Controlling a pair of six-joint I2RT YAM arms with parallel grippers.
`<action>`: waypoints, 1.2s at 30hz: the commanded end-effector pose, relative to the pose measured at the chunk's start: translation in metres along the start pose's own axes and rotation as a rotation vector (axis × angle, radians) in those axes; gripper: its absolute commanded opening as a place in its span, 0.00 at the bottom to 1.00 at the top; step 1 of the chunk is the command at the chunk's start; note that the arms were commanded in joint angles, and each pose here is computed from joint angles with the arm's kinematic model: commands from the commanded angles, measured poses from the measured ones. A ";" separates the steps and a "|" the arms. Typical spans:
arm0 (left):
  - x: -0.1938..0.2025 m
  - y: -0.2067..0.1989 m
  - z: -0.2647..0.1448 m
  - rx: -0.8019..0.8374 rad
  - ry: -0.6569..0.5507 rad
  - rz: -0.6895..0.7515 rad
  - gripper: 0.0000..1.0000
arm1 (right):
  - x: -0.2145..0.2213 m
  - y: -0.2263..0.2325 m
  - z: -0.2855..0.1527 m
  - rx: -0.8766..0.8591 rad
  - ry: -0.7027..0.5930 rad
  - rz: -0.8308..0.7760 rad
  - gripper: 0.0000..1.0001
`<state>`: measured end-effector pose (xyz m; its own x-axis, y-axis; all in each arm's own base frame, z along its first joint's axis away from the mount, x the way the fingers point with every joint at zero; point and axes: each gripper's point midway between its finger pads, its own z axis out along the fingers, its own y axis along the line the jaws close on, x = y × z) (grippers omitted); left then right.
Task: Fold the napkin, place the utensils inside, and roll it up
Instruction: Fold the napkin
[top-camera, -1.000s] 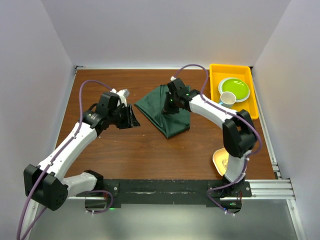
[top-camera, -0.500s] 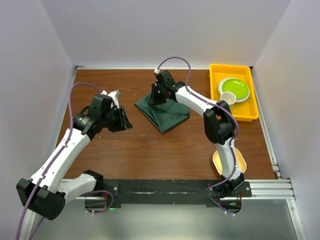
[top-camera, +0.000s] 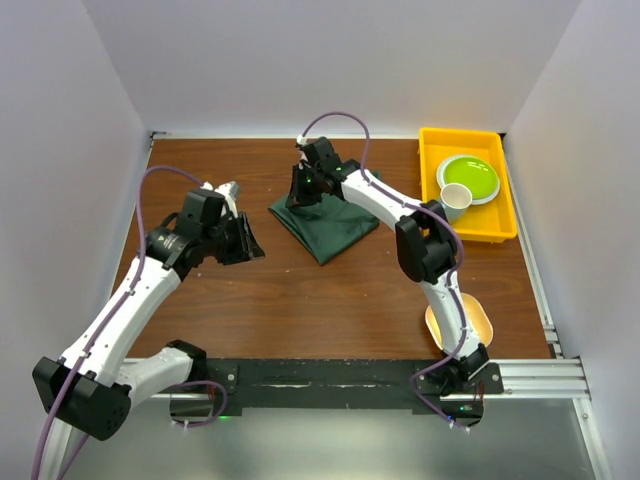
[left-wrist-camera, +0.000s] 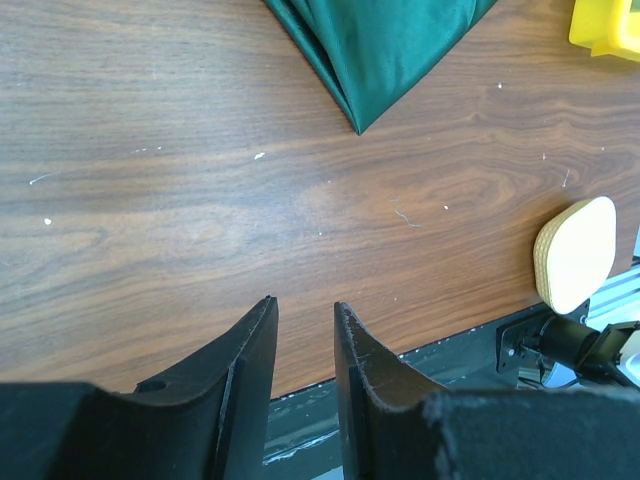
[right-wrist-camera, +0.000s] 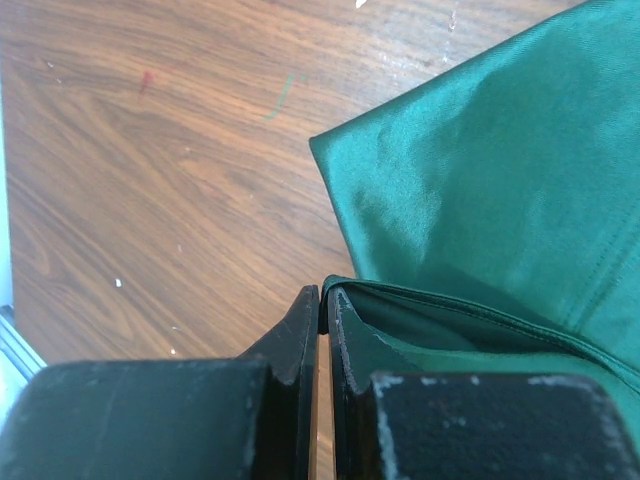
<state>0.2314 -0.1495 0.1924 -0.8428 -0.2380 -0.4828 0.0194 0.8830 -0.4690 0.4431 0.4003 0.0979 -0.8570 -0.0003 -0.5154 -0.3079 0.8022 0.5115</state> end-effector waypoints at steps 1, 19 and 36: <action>-0.007 -0.003 0.000 0.016 -0.024 -0.012 0.34 | -0.003 0.015 0.002 -0.048 0.013 -0.039 0.00; -0.007 0.003 0.001 0.003 -0.024 -0.004 0.34 | 0.008 0.023 0.026 -0.081 0.040 -0.032 0.00; -0.008 0.006 0.000 -0.003 -0.025 0.000 0.34 | 0.003 0.022 0.044 -0.078 0.028 -0.035 0.01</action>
<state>0.2348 -0.1438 0.1920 -0.8374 -0.2568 -0.4826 -0.0012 0.8836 -0.4682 0.4447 0.4305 0.0465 -0.8839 -0.0595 -0.4638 -0.3263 0.7889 0.5207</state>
